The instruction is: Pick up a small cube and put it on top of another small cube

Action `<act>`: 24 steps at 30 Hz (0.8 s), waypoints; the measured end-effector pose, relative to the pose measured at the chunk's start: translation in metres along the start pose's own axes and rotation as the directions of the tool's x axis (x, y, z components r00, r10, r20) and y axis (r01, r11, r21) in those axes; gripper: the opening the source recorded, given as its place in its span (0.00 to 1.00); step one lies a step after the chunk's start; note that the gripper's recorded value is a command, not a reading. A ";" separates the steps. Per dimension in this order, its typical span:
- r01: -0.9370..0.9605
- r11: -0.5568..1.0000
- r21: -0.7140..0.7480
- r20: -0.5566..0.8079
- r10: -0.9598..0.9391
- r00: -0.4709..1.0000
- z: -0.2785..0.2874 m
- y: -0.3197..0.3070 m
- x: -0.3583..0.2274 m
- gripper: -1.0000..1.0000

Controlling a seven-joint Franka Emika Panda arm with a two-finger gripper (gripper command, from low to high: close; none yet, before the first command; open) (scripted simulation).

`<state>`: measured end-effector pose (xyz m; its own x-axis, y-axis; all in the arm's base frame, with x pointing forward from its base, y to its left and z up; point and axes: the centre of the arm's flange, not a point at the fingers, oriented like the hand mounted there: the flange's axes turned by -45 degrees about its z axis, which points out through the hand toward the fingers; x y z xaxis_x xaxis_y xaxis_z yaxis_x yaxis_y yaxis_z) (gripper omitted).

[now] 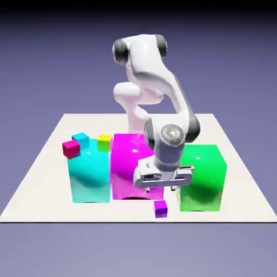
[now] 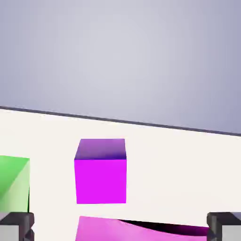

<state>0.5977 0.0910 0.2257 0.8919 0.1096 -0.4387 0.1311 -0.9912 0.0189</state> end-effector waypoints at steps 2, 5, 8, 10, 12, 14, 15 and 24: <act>0.002 1.000 0.005 0.077 -0.002 0.997 0.016 -0.003 0.012 0.50; 0.003 1.000 0.013 0.191 -0.005 0.981 0.041 -0.007 0.028 0.50; 0.003 1.000 0.020 0.276 -0.008 0.961 0.060 -0.009 0.039 0.50; 0.002 1.000 0.019 0.276 -0.007 0.961 0.077 -0.009 0.039 0.50; 0.002 1.000 0.019 0.276 -0.008 0.961 0.111 -0.010 0.036 0.50; 0.003 1.000 0.020 0.276 -0.008 0.961 0.126 -0.010 0.034 0.00; 0.002 1.000 0.021 0.276 -0.008 0.961 0.126 -0.010 0.034 0.00; -0.328 0.932 0.153 0.203 0.296 0.934 0.007 0.128 0.009 0.00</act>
<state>0.6195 -0.0358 0.2183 0.7838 -0.2057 -0.5860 -0.2369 -0.9712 0.0241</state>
